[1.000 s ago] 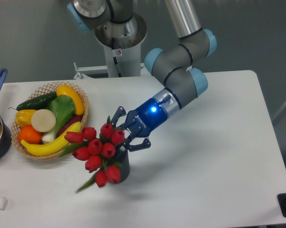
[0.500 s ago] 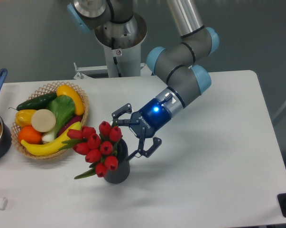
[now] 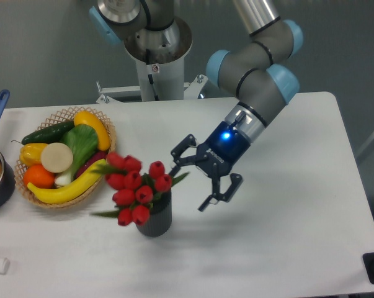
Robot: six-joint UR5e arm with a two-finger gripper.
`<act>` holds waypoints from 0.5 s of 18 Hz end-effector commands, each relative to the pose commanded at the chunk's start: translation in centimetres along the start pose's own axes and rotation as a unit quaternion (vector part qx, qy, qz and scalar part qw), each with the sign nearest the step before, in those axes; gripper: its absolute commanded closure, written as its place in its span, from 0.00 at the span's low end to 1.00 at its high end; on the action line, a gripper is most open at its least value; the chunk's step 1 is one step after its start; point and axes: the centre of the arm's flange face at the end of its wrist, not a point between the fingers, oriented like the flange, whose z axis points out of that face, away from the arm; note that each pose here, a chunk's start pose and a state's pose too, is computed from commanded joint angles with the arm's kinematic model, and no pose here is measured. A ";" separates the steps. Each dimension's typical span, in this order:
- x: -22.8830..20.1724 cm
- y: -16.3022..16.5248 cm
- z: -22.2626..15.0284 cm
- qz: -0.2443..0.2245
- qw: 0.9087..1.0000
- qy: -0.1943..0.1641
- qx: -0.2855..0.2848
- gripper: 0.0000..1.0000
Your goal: Insert the flowers into the vase
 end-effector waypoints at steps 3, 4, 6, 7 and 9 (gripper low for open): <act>-0.8 -0.2 -3.5 0.011 0.997 -0.046 -0.061 0.00; -0.9 -0.3 -4.2 0.012 0.995 -0.056 -0.077 0.00; -1.2 0.1 -5.5 0.008 0.992 -0.074 -0.105 0.00; -1.3 0.3 -5.7 0.006 0.990 -0.077 -0.115 0.00; -1.0 0.3 -5.6 0.004 0.990 -0.076 -0.117 0.00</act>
